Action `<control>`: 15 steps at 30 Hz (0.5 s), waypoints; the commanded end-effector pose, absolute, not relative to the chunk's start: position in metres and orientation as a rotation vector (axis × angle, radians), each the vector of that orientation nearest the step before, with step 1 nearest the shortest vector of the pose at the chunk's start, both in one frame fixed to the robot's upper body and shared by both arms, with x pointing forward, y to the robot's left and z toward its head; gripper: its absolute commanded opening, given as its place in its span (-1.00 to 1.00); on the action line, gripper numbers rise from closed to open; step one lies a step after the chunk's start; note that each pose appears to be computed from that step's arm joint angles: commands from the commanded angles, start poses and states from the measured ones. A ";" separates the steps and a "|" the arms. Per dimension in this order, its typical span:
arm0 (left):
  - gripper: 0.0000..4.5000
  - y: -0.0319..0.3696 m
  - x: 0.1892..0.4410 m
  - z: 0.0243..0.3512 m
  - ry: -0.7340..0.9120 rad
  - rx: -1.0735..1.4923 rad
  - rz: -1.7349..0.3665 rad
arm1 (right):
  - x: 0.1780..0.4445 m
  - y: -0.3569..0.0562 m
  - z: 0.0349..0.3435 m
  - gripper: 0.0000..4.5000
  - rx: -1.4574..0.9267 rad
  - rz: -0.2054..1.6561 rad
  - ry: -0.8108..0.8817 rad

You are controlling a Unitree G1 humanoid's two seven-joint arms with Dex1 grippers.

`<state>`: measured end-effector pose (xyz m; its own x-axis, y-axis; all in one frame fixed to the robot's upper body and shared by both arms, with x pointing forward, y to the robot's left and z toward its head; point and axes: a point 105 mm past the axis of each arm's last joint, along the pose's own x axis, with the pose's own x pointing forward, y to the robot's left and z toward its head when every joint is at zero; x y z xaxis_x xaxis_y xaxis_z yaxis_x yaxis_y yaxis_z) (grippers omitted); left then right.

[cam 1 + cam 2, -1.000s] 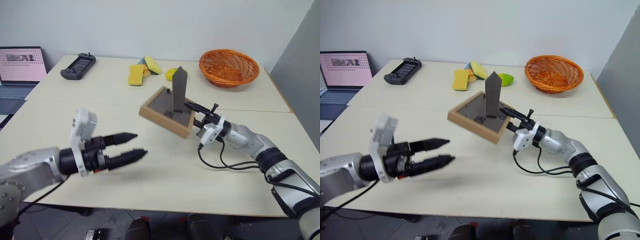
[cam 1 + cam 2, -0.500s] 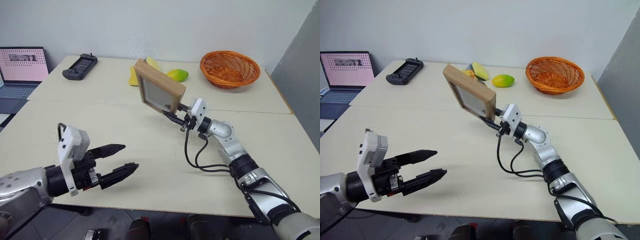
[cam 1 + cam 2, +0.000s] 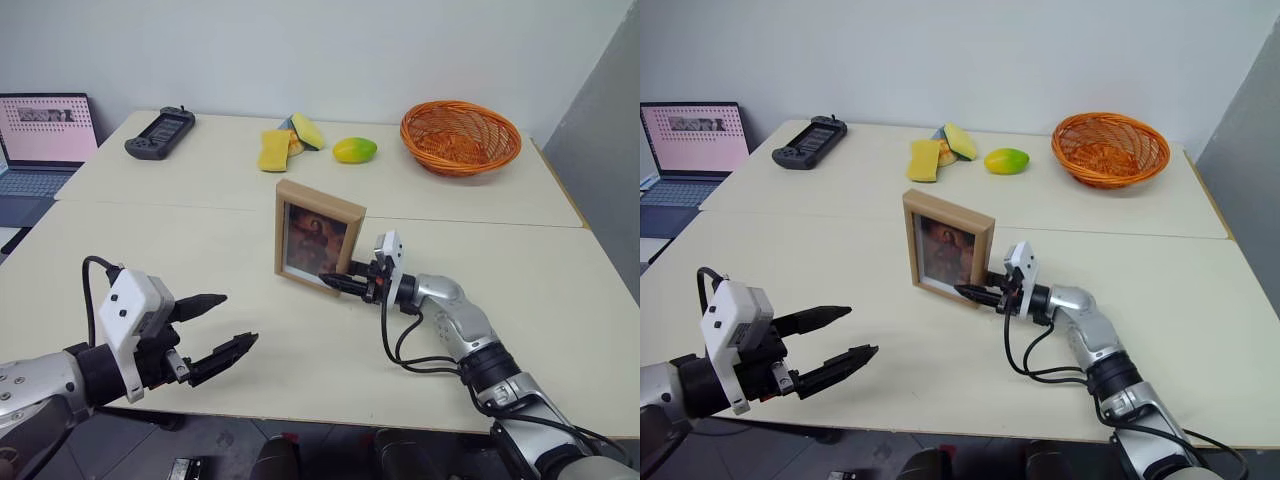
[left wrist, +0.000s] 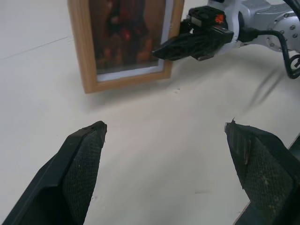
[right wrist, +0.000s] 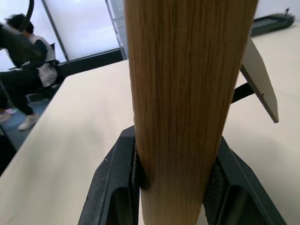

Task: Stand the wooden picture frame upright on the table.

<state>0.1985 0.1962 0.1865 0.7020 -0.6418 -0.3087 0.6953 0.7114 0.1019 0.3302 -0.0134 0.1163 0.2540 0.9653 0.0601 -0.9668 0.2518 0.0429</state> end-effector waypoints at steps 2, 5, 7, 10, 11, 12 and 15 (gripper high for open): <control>0.91 0.199 0.196 0.195 0.223 0.290 -0.738 | 0.333 -0.011 0.134 -0.40 0.088 1.326 -0.080; 0.91 0.200 0.197 0.196 0.213 0.293 -0.727 | 0.337 -0.011 0.130 -0.40 0.098 1.309 -0.053; 0.91 0.199 0.199 0.199 0.195 0.288 -0.725 | 0.337 -0.010 0.128 -0.40 0.105 1.310 -0.043; 0.91 0.199 0.202 0.204 0.176 0.274 -0.723 | 0.336 -0.008 0.126 -0.40 0.120 1.315 -0.023; 0.91 0.199 0.203 0.205 0.173 0.272 -0.721 | 0.336 -0.008 0.124 -0.40 0.121 1.316 -0.018; 0.91 0.200 0.203 0.205 0.171 0.272 -0.721 | 0.334 -0.007 0.122 -0.40 0.117 1.322 -0.008; 0.91 0.201 0.205 0.207 0.162 0.268 -0.721 | 0.331 -0.006 0.117 -0.40 0.113 1.335 0.014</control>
